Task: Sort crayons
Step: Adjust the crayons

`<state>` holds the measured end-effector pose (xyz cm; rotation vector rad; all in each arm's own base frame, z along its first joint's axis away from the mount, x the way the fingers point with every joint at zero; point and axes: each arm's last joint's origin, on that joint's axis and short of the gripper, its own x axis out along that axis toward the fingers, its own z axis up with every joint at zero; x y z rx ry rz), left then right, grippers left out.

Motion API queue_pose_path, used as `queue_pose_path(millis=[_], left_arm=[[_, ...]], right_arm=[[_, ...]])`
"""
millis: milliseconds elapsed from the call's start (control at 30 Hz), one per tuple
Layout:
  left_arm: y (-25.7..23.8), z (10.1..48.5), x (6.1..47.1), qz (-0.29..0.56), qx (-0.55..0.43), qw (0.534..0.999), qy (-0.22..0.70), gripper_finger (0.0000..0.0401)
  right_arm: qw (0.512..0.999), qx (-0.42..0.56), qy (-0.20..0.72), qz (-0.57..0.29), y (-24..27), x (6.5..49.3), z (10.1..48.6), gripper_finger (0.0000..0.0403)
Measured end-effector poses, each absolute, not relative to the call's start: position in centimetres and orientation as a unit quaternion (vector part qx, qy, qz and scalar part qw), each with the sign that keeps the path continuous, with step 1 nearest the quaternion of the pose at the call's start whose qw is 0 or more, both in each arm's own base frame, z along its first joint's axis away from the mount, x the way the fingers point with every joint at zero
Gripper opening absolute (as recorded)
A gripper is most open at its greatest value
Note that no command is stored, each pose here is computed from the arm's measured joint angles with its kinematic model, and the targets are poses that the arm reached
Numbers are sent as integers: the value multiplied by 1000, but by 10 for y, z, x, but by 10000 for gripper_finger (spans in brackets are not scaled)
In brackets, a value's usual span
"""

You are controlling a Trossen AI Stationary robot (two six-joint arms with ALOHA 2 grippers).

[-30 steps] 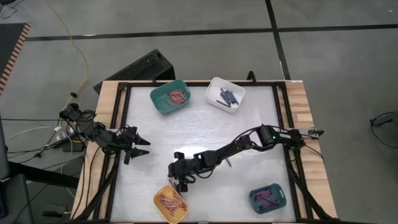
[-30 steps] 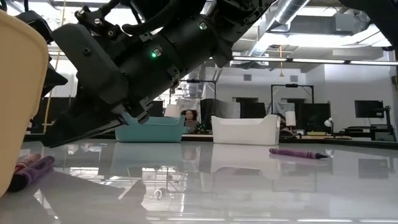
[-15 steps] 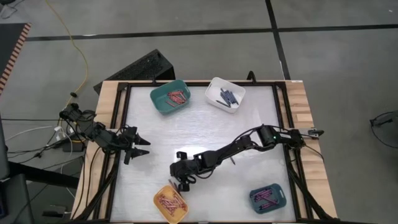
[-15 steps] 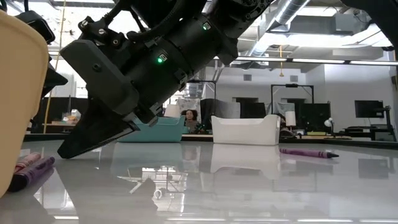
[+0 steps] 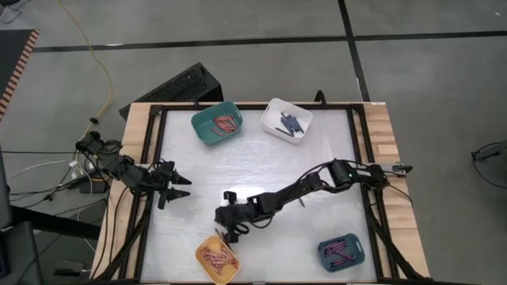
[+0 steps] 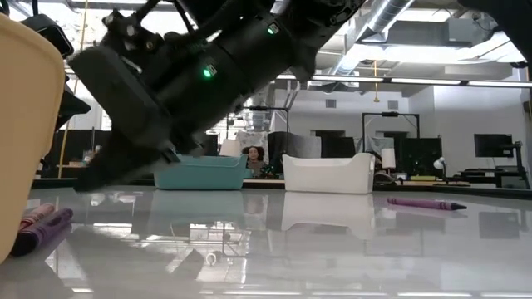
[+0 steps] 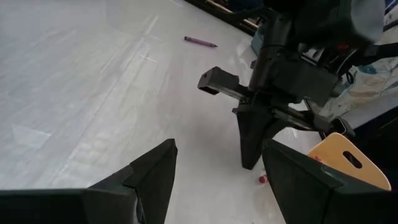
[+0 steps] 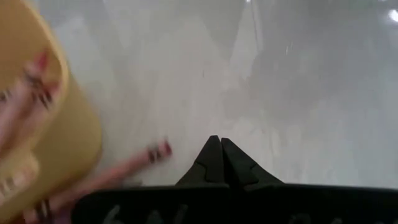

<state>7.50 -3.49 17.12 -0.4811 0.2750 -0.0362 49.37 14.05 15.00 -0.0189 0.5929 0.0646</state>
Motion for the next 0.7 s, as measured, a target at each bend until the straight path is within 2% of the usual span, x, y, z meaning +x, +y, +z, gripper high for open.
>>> queue_pose_path(millis=[267, 700], left_arm=[[-35, 171, 75, -18, -238, 962, 136, 228], [-35, 171, 75, -17, -237, 962, 136, 228]], right_arm=[[960, 16, 265, 86, 138, 504, 131, 0], [942, 7, 319, 100, 144, 496, 128, 0]])
